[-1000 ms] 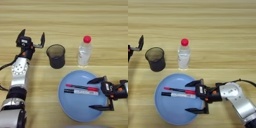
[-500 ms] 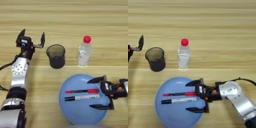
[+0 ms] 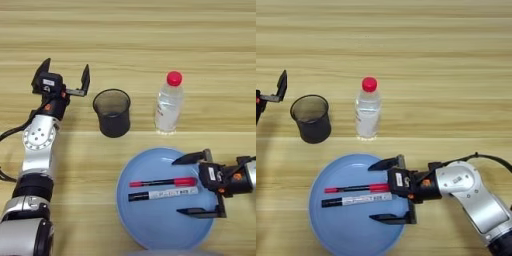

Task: Move the objects on the table

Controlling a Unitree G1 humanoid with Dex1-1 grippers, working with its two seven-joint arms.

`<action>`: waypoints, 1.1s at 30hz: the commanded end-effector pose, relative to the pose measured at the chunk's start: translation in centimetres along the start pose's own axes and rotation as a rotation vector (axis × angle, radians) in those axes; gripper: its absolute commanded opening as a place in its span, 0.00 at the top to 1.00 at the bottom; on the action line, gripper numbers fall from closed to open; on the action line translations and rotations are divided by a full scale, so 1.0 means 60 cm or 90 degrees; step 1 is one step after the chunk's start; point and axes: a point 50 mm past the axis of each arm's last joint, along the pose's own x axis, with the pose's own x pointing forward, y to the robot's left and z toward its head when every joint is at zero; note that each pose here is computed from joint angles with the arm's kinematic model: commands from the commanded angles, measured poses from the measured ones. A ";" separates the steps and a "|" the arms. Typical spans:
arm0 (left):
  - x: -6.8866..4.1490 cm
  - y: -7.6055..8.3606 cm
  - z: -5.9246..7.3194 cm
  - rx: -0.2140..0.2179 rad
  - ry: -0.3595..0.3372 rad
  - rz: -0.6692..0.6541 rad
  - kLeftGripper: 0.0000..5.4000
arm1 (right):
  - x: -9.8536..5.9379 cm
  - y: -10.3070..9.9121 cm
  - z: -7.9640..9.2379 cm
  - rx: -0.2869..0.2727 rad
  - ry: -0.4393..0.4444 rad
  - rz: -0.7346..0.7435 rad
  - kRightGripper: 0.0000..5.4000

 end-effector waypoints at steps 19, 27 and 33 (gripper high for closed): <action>0.001 0.000 0.001 0.005 0.001 -0.003 0.00 | -0.009 0.016 0.009 0.009 0.010 0.046 0.00; 0.001 0.001 0.000 0.005 0.003 -0.005 0.00 | -0.012 0.033 0.009 0.006 0.018 0.072 0.00; 0.001 0.001 0.000 0.005 0.003 -0.005 0.00 | -0.014 0.037 0.004 0.006 0.030 0.079 0.00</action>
